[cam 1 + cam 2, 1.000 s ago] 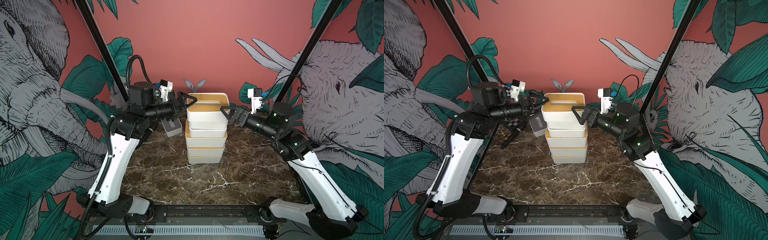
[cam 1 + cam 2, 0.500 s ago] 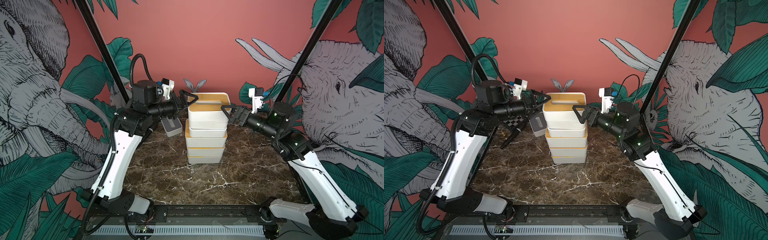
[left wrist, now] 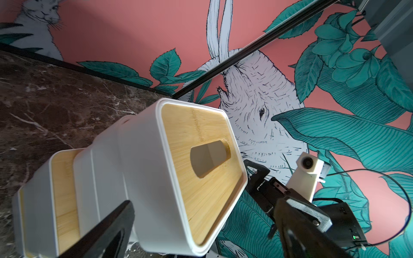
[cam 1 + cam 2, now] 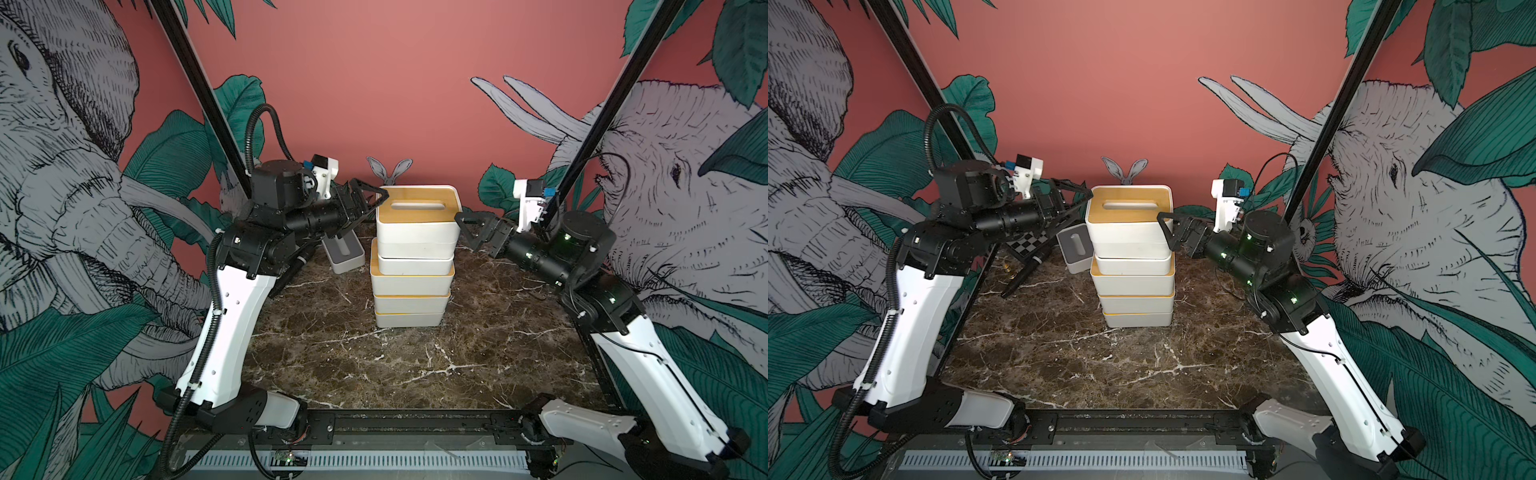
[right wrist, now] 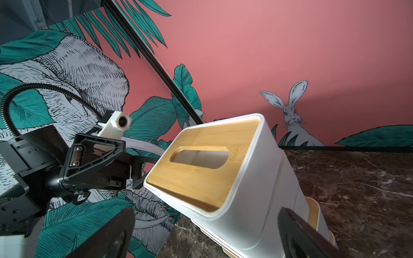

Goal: Stack the tissue boxes
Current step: Adjust the tissue box on the tissue box, then pick up the tissue box from the center of the board.

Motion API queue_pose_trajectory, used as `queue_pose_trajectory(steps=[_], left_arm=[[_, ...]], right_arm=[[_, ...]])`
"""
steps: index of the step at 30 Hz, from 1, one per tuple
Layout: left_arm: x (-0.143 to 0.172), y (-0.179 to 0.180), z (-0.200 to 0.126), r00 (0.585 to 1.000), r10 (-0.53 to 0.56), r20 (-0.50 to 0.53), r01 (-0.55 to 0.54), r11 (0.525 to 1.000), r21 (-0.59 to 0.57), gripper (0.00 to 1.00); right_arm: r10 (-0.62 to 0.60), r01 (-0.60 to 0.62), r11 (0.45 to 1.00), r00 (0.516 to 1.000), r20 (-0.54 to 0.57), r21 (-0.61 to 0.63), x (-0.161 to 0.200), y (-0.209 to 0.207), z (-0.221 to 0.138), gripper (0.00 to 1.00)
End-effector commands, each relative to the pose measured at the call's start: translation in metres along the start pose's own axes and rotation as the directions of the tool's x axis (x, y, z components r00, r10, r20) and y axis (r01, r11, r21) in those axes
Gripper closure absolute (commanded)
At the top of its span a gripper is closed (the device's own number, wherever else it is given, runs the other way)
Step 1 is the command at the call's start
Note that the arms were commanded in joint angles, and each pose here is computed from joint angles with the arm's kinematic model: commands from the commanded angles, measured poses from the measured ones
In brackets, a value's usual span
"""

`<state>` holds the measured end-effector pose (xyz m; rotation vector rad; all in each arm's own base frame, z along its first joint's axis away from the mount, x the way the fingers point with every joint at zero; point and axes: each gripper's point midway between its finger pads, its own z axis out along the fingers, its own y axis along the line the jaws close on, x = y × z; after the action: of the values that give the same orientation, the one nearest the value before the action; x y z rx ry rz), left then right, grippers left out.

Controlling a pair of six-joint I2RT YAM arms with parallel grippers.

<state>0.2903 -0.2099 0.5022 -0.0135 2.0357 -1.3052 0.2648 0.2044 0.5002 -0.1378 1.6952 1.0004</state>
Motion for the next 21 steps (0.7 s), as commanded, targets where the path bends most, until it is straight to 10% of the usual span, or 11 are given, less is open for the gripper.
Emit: queue_pose_trajectory(steps=[1, 11, 21], left_arm=[[0.001, 0.007, -0.046, 0.994, 0.078, 0.077, -0.07, 0.993, -0.099, 0.01], [0.023, 0.125, -0.116, 0.966, 0.247, 0.079, -0.13, 0.723, -0.679, 0.0], [0.021, 0.244, -0.038, 0.998, 0.062, -0.016, -0.053, 0.652, -0.757, 0.0]], right_arm=[[-0.076, 0.066, 0.993, 0.992, 0.097, 0.102, -0.027, -0.003, -0.037, 0.01], [-0.185, 0.145, 0.912, 0.98, 0.069, 0.384, -0.01, -0.053, -0.112, 0.01], [-0.185, 0.176, 0.939, 0.983, 0.003, 0.295, 0.034, -0.055, -0.123, 0.0]])
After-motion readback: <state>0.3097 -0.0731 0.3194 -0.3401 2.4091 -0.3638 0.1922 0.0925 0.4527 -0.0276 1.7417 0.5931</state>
